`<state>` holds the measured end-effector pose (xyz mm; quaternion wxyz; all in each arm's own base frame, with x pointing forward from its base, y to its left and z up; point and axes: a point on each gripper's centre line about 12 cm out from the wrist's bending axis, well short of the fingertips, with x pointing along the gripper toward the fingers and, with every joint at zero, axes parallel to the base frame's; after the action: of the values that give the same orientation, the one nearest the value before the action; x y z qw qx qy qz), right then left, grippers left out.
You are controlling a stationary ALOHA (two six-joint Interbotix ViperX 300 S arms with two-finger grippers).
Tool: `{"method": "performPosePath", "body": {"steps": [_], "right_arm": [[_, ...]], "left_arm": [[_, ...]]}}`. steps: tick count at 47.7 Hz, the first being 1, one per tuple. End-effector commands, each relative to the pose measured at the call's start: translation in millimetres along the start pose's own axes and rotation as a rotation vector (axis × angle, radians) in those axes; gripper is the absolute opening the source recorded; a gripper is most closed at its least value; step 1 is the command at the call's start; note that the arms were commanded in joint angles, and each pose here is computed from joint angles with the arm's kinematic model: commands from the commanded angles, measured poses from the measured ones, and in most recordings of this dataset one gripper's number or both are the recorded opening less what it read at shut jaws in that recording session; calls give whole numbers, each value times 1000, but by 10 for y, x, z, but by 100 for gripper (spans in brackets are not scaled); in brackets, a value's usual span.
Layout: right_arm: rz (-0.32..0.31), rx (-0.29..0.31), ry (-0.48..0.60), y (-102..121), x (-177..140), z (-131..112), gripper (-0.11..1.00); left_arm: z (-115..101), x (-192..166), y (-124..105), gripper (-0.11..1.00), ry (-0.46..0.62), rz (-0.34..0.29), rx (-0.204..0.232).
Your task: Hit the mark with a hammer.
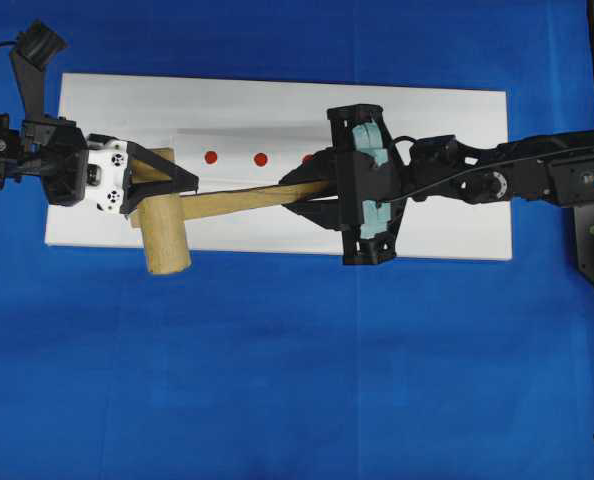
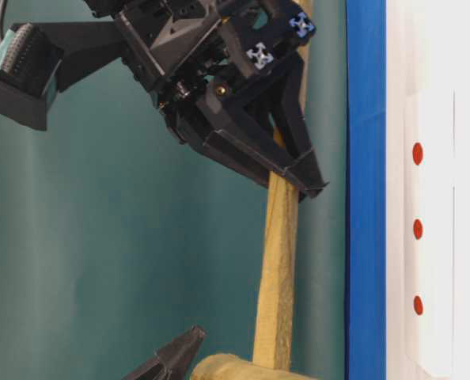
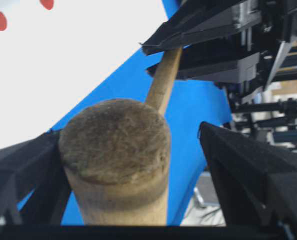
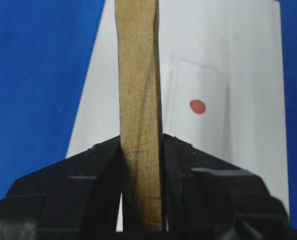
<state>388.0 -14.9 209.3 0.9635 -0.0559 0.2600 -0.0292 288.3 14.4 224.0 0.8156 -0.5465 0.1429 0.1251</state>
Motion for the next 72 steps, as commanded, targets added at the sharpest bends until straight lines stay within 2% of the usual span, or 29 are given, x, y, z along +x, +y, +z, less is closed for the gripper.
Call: {"method": "performPosePath", "body": {"steps": [1, 15, 24, 37, 42, 49, 52, 54, 55, 61, 65, 69, 72], "right_arm": [[-9, 15, -53, -34, -121, 160, 10], [-27, 75, -59, -90, -330, 72, 10], [-30, 107, -57, -98, -398, 27, 10], [-30, 120, -58, -99, -406, 27, 10], [-29, 126, -59, -99, -406, 32, 10], [-21, 171, -55, -79, -402, 32, 10], [-11, 196, -52, -48, -399, 28, 10], [-3, 203, -50, -15, -400, 25, 10], [0, 207, -50, -4, -401, 26, 10], [28, 216, -50, 121, -402, 38, 10], [52, 226, -47, 222, -400, 46, 10], [70, 238, -44, 310, -399, 47, 10], [77, 241, -45, 374, -401, 47, 10]], "left_arm": [[40, -56, -106, 87, -11, -30, 8], [-15, -375, 43, 87, -4, -10, 30], [-26, -601, 67, 87, -10, -23, 67], [-47, -721, 116, 87, 0, -3, 96], [-51, -710, 127, 86, 3, 4, 142], [-31, -707, 131, 85, -4, 8, 286], [-17, -707, 133, 85, -10, 9, 368], [-6, -708, 132, 85, -16, 8, 435], [1, -705, 143, 85, -19, 12, 489], [36, -705, 171, 85, -32, 27, 714], [80, -707, 195, 85, -55, 37, 846], [116, -710, 213, 85, -80, 41, 928], [148, -716, 229, 85, -100, 47, 969]]}}
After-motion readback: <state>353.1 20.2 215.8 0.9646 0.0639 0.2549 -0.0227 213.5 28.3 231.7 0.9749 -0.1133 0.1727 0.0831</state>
